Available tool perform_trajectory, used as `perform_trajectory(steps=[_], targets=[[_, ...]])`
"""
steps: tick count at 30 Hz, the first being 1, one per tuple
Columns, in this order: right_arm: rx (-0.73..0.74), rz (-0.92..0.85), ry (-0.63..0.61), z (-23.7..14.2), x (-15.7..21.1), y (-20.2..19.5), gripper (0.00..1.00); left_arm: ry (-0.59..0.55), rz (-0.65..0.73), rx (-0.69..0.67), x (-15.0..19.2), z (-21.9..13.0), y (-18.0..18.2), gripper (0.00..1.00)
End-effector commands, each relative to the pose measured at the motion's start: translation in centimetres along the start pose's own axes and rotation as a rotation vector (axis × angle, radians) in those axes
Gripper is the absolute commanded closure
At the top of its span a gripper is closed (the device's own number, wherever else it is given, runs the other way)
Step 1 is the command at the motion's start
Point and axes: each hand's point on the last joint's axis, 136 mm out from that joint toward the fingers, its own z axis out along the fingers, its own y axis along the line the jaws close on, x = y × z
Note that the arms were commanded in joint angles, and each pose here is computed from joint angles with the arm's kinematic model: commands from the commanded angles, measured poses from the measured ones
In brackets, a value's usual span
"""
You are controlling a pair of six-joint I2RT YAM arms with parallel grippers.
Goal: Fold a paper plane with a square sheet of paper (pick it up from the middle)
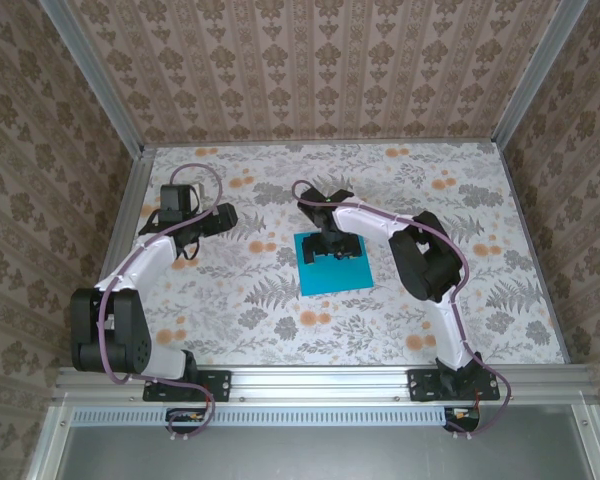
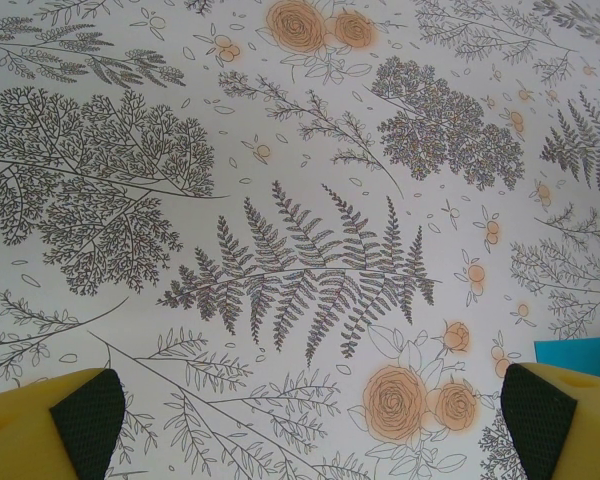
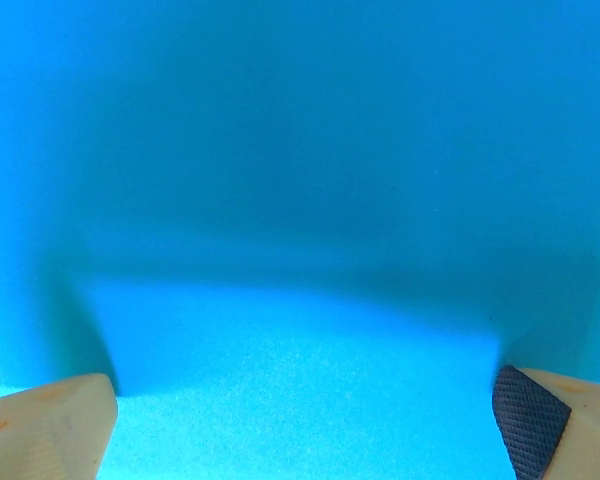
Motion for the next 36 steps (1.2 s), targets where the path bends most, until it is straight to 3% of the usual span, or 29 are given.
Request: perform_trajectory(steps=[1, 13, 27, 32, 36], targets=[[0.011, 0.057, 0.013, 0.5, 0.3, -0.6, 0.00, 0.003, -0.012, 0.003, -0.3, -0.3, -0.4, 0.00], [0.108, 0.030, 0.123, 4.2, 2.7, -2.2, 0.01, 0.007, -0.018, -0.002, -0.1, -0.3, -0.3, 0.00], [0.117, 0.023, 0.145, 5.2, 3.2, -2.5, 0.13, 0.013, -0.022, -0.008, 0.2, -0.3, -0.1, 0.00], [0.070, 0.031, 0.117, 4.4, 2.6, -1.6, 0.16, 0.014, -0.025, -0.010, 0.2, -0.3, -0.1, 0.00], [-0.036, 0.042, 0.050, 2.3, 1.0, 0.2, 0.26, 0.019, -0.035, 0.001, 0.3, -0.3, -0.3, 0.01]])
